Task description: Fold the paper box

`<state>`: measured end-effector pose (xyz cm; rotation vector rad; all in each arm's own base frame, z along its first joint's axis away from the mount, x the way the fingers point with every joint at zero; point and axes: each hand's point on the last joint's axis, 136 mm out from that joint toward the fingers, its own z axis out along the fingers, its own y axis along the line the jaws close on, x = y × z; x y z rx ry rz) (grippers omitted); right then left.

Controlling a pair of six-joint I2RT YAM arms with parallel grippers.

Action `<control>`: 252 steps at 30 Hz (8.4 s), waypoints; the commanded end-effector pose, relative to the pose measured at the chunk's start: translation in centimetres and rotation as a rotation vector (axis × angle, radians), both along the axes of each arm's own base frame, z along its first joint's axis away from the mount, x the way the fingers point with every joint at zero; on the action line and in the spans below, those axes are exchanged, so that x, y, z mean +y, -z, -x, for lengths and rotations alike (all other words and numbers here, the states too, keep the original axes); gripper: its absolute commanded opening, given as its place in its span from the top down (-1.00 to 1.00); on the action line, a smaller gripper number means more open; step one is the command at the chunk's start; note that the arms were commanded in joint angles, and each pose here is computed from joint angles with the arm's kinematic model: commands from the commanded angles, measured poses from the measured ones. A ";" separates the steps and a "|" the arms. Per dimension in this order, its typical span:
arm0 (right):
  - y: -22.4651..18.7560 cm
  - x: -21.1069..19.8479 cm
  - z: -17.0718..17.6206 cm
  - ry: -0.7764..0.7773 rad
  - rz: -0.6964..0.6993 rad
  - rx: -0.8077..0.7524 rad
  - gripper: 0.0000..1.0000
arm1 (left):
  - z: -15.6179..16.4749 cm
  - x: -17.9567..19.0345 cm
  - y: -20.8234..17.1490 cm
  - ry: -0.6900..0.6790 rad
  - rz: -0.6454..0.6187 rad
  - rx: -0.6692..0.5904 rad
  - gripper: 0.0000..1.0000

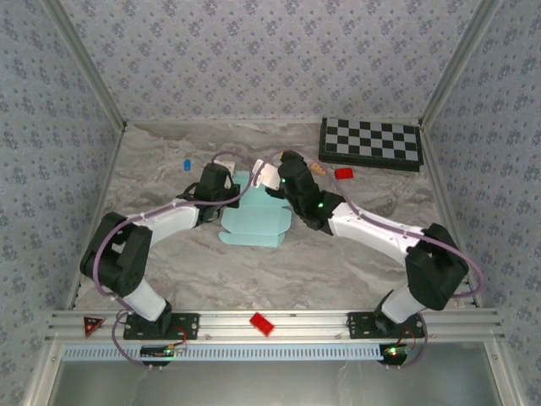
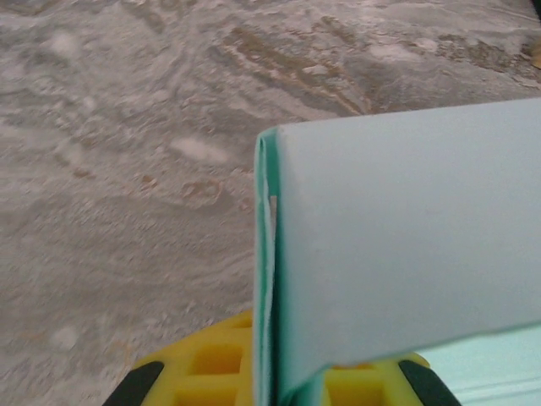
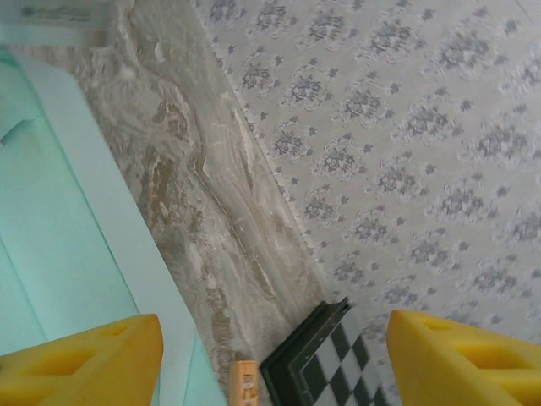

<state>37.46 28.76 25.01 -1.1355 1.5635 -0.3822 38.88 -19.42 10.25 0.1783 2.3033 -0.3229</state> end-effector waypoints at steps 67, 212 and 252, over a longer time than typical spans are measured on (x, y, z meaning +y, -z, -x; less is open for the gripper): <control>7.1 3.6 0.3 0.157 -0.766 1.038 0.82 | 4.1 0.0 -1.8 -0.209 0.239 0.276 1.00; 6.9 -3.8 -0.2 0.206 -0.708 0.922 0.59 | 3.6 -1.6 -1.2 -0.148 0.287 0.273 1.00; 8.4 -0.7 1.6 0.106 -0.623 1.005 0.22 | 3.4 -2.3 -1.8 -0.114 0.305 0.271 1.00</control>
